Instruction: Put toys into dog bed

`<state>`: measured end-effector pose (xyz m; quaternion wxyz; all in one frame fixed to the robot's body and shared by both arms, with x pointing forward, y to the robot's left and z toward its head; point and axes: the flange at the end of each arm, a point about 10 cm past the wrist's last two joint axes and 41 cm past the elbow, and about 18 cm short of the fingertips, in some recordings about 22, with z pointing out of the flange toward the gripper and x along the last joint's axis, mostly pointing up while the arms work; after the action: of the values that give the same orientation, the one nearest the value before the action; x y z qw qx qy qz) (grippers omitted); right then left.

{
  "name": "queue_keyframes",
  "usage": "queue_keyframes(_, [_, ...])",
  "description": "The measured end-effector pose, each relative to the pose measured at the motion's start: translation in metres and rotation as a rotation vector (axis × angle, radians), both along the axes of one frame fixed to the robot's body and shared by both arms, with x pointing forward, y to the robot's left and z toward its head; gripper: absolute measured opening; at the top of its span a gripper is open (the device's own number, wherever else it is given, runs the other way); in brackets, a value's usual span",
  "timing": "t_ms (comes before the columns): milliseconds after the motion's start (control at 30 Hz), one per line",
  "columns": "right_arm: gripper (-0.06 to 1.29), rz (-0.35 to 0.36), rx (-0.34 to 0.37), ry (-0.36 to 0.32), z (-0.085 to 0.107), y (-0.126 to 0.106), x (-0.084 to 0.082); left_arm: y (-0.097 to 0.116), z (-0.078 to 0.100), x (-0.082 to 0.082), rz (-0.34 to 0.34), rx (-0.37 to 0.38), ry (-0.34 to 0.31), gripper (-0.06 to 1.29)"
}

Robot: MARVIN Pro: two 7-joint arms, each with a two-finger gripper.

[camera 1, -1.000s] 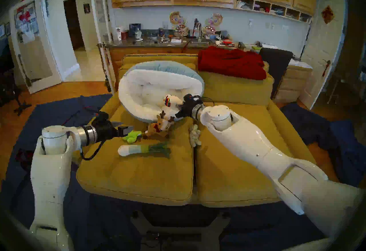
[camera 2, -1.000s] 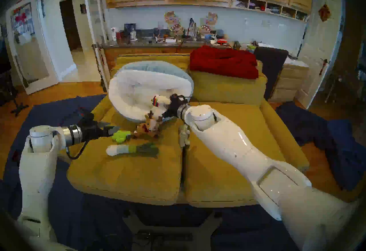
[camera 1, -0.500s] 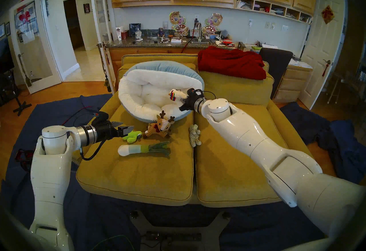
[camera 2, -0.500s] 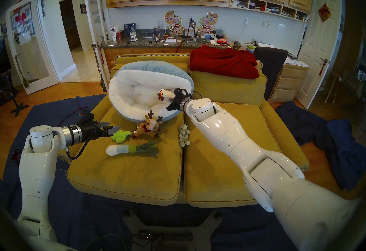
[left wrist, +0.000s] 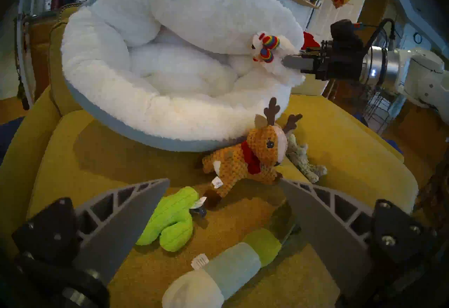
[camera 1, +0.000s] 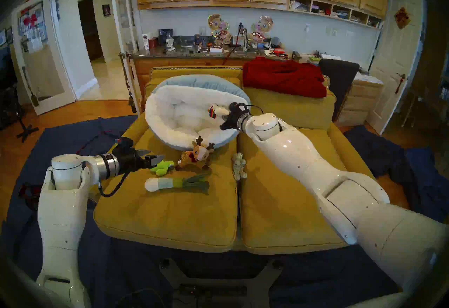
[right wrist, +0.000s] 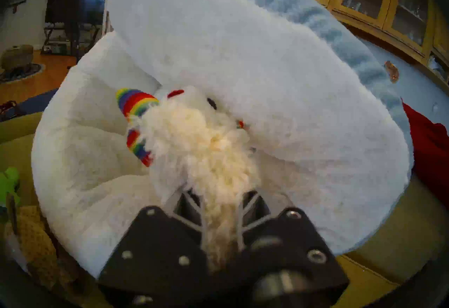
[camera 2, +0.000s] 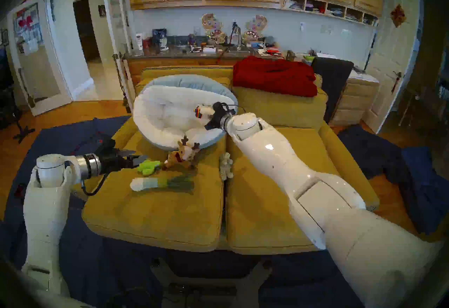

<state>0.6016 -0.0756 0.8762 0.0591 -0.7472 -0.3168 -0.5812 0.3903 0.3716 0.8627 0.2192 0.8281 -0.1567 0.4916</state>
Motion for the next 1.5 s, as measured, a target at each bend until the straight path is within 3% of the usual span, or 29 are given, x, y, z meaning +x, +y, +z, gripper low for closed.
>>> queue_keyframes(833, [0.10, 0.087, -0.042, -0.004, 0.010, 0.064, 0.010, 0.000, -0.001, 0.000, 0.000, 0.000, 0.001, 1.23])
queue_keyframes(1500, [0.10, 0.069, -0.073, -0.011, -0.006, 0.074, 0.011, 0.000, -0.001, 0.000, 0.001, 0.000, 0.002, 1.24])
